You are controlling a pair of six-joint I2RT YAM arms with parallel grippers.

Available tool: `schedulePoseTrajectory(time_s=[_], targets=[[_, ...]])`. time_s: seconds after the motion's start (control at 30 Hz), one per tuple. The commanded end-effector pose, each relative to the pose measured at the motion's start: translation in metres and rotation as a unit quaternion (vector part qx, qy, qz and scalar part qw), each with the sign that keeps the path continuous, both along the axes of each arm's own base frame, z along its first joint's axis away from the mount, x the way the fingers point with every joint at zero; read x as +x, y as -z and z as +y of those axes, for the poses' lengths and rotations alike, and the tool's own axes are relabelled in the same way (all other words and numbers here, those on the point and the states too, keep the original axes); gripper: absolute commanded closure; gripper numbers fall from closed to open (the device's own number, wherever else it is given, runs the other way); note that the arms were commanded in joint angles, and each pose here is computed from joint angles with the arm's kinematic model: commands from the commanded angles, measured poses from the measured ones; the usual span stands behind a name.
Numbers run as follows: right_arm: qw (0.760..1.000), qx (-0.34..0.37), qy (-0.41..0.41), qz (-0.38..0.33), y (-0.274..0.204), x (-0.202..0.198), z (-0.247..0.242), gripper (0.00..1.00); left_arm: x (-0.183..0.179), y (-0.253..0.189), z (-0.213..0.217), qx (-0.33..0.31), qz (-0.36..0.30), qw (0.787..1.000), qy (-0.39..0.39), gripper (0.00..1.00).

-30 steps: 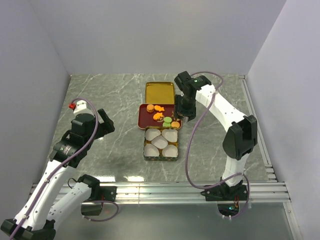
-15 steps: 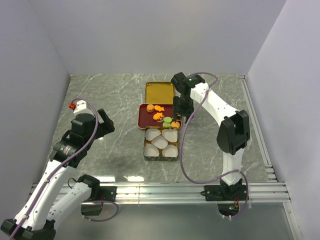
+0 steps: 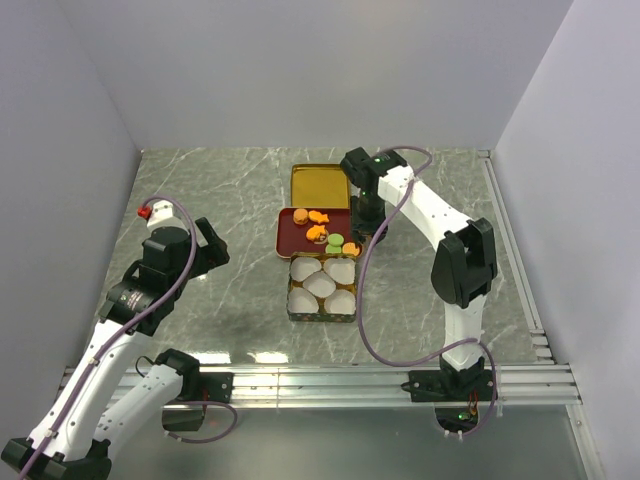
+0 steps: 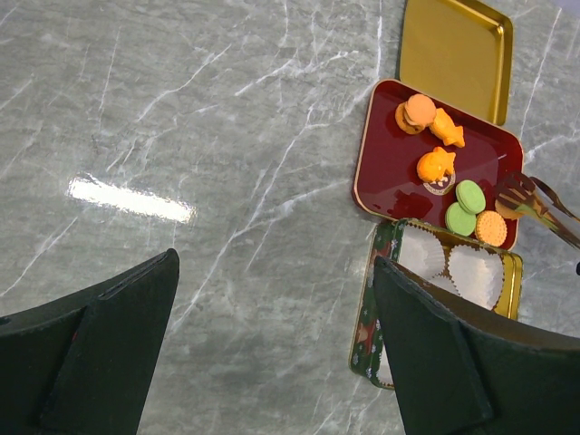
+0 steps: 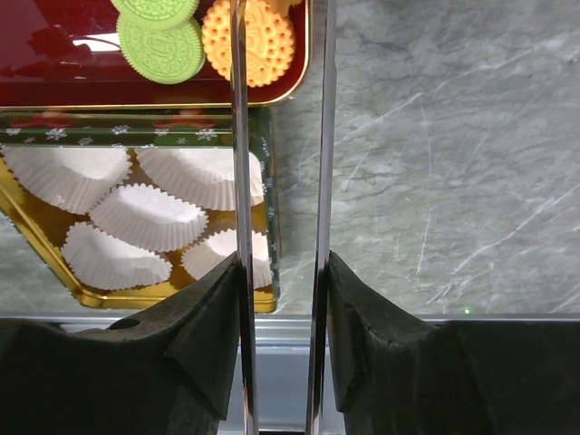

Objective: Pack the cookies

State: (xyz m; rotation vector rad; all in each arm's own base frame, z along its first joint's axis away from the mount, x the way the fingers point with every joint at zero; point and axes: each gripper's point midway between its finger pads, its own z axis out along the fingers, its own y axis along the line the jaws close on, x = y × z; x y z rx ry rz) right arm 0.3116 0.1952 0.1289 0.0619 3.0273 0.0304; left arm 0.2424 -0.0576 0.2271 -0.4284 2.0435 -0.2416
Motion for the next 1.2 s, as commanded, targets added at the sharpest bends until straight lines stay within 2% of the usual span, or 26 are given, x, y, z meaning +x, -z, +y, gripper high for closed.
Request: schedulePoseTrajectory(time_s=[0.0, 0.37, 0.57, 0.7, 1.17], targets=[[0.999, -0.014, -0.006, -0.029, -0.022, 0.003, -0.007, 0.55, 0.002, -0.006, 0.002, -0.004, -0.015, 1.0, -0.008, 0.06], [0.999, -0.021, -0.003, -0.045, -0.036, 0.004, -0.012, 0.56, 0.003, -0.007, 0.003, -0.005, -0.016, 1.0, -0.009, 0.06], [0.999, -0.013, -0.001, -0.044, -0.035, -0.001, -0.011, 0.62, 0.003, -0.007, 0.003, -0.004, -0.016, 1.0, -0.009, 0.06], [0.999, -0.005, 0.001, -0.042, -0.035, -0.006, -0.011, 0.7, 0.003, -0.007, 0.003, -0.005, -0.016, 1.0, -0.009, 0.06], [0.998, 0.005, 0.004, -0.058, -0.051, -0.014, -0.014, 0.76, 0.003, -0.005, 0.003, -0.004, -0.014, 1.0, -0.01, 0.07]])
